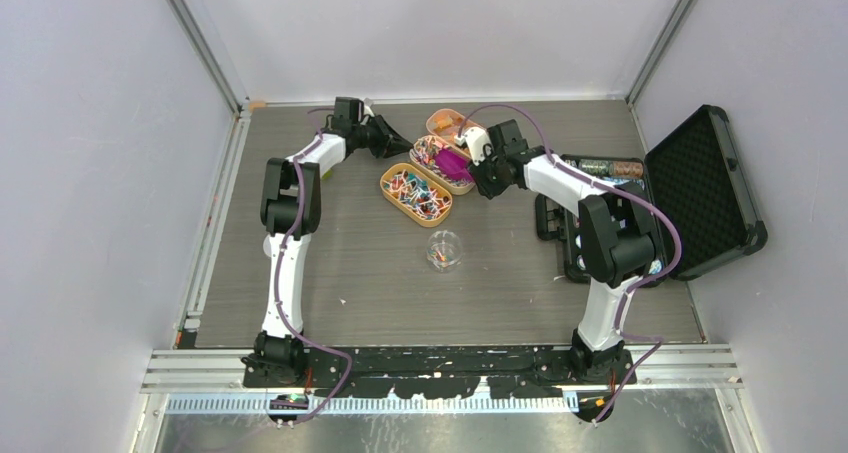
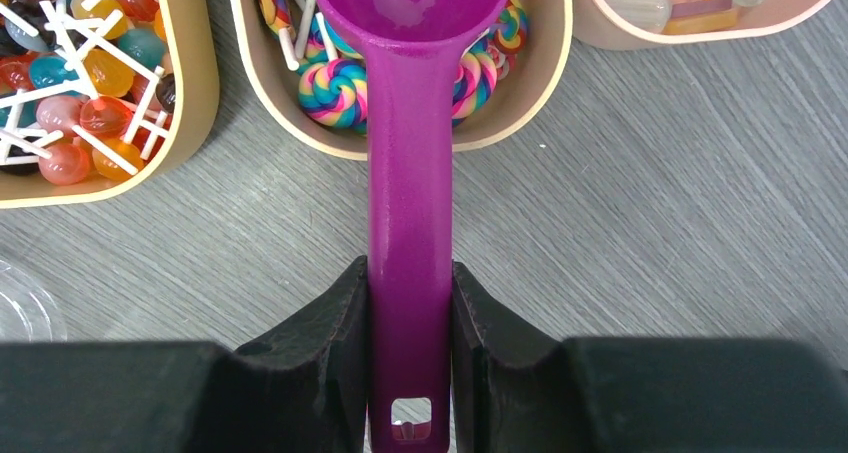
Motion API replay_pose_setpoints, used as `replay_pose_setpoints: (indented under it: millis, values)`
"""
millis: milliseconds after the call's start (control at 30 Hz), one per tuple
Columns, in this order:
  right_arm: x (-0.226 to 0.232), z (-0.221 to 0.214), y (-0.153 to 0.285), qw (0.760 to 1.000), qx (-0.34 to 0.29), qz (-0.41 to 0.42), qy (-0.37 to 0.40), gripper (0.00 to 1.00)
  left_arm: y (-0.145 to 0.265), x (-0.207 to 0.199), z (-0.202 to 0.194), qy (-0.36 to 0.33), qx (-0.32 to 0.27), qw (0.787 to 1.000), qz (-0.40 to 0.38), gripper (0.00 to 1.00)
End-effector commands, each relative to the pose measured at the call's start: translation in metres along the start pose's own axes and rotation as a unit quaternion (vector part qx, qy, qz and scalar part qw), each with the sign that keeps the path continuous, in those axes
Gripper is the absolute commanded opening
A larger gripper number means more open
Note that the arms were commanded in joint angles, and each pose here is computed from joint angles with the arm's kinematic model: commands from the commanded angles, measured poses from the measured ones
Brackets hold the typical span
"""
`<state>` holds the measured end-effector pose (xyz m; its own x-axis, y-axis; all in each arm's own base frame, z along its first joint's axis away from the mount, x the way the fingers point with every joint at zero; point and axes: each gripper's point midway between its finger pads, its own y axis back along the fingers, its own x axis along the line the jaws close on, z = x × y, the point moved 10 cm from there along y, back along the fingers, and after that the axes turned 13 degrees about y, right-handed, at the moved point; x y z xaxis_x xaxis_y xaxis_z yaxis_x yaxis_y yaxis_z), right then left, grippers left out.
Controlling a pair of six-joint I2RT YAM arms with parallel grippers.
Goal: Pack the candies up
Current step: Scoop the fake candies from the storage box.
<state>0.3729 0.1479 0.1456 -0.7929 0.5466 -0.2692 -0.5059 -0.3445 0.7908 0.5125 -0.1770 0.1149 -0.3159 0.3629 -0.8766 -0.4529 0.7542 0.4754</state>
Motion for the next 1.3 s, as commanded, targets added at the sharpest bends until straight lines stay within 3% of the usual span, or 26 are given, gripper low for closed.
replay_pose_setpoints:
  millis: [0,433,867,1267]
  values:
    - [-0.001,0.025,-0.009,0.996,-0.09,0.002,0.004,0.0,-0.007,-0.016,-0.034,-0.004,0.063,0.998,-0.008,0.14]
    - [-0.002,0.043,-0.004,0.993,0.005,-0.027,0.117,0.0,-0.007,-0.018,-0.033,-0.002,0.062,0.998,-0.008,0.14]
    - [0.005,0.034,-0.021,0.998,-0.059,-0.001,0.034,0.0,-0.006,-0.018,-0.034,-0.002,0.064,0.998,-0.007,0.14]
    - [0.002,0.02,-0.021,0.998,-0.068,-0.003,0.005,0.0,-0.006,-0.02,-0.033,-0.002,0.063,0.998,-0.008,0.14]
